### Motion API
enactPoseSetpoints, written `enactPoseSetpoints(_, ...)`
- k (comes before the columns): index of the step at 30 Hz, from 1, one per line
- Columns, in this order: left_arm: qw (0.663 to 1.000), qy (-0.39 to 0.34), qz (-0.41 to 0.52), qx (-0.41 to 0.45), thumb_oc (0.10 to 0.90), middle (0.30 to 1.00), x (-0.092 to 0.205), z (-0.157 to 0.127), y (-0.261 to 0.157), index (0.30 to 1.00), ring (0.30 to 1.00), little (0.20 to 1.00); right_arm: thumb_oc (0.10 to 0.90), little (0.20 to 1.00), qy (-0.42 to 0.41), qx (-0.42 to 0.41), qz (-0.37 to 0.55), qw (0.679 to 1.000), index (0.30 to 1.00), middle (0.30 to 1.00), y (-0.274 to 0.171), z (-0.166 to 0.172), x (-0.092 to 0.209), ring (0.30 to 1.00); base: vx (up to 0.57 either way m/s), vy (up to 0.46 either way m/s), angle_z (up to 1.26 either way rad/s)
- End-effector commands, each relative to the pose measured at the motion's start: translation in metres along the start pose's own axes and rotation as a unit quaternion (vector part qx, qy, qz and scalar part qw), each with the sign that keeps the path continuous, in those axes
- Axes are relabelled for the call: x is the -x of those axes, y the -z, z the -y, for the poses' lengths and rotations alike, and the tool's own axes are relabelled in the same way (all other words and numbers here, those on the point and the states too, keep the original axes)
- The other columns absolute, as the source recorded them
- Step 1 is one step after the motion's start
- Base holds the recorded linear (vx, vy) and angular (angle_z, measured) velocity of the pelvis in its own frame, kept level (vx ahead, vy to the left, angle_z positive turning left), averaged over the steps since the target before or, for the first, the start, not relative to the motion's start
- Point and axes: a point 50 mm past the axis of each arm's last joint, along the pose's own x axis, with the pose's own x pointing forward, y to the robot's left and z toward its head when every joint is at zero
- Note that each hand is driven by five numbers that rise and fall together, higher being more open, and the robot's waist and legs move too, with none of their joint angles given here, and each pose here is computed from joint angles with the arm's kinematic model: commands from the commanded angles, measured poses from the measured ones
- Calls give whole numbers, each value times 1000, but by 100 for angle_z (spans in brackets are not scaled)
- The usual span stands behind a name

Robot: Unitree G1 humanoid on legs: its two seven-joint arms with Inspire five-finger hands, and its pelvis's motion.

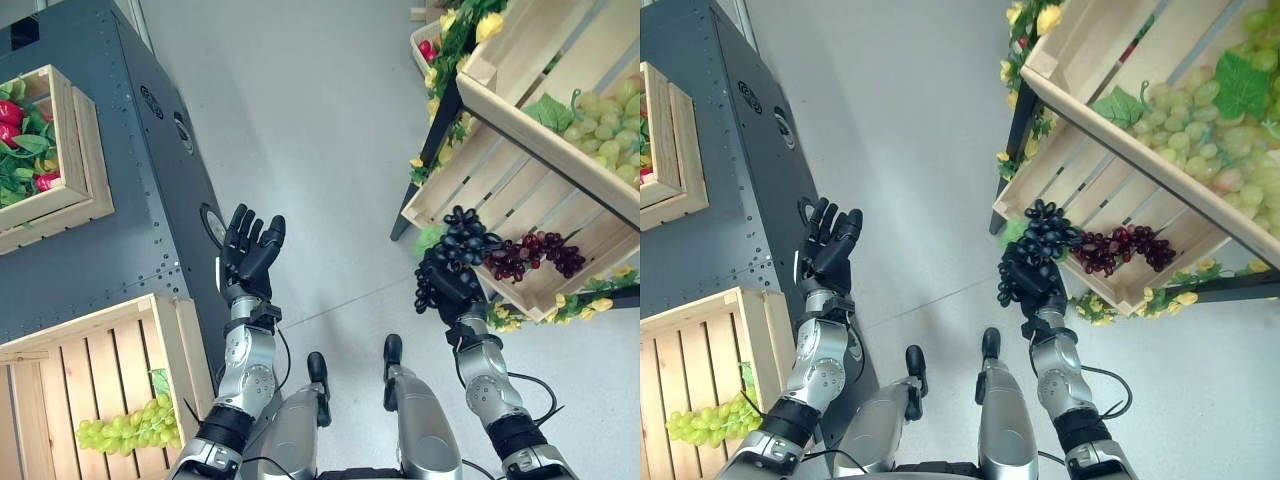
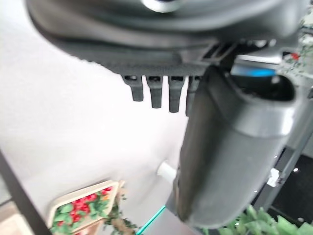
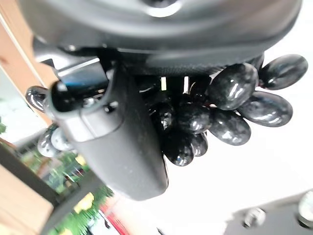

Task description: Pick up the fruits from the basket on one side to the basket on the other side

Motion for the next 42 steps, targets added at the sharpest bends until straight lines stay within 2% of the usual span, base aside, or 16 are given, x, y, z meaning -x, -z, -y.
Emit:
enactPoseSetpoints(1,991,62,117,13,800,900,-7,31,-35,900,900,900,400,300,-75,-25,194,978,300,300,-78,-38,-19,300,0,0,0)
enactPoseSetpoints(6,992,62,113,7,800,900,-8,33,-34,900,900,900,400,300,-71,-9,263,962,300,300,-117,-45,-26,300,-23,25,-7)
enactPoseSetpoints(13,993,73,97,-3,800,900,-11,31,-36,900,900,900,400,300,-32,8,316,948,300,300,-177,-29,-42,300,4,-10,-1)
enactPoseSetpoints(17,993,81,83,-13,800,900,-14,31,-35,900,900,900,400,300,18,13,291,957,300,300,-212,-14,-59,300,26,-57,-1)
enactPoseSetpoints(26,993,102,61,-27,800,900,-20,37,-36,900,900,900,400,300,100,70,209,970,300,300,-251,3,-75,300,28,-67,5)
enactPoseSetpoints(27,993,103,58,-30,800,900,-21,36,-37,900,900,900,778,867,127,90,193,969,867,867,-257,8,-76,867,49,-59,3)
enactPoseSetpoints(28,993,103,56,-32,800,900,-22,36,-36,900,900,900,800,900,142,104,185,967,900,900,-259,13,-75,900,49,-55,5)
enactPoseSetpoints(36,992,110,47,-41,800,900,-28,36,-40,900,900,900,800,900,187,196,92,958,900,900,-254,29,-75,900,20,-28,4)
enactPoseSetpoints(42,991,118,51,-40,800,900,-30,38,-43,900,900,900,800,900,200,194,82,957,900,900,-247,32,-76,900,9,-1,4)
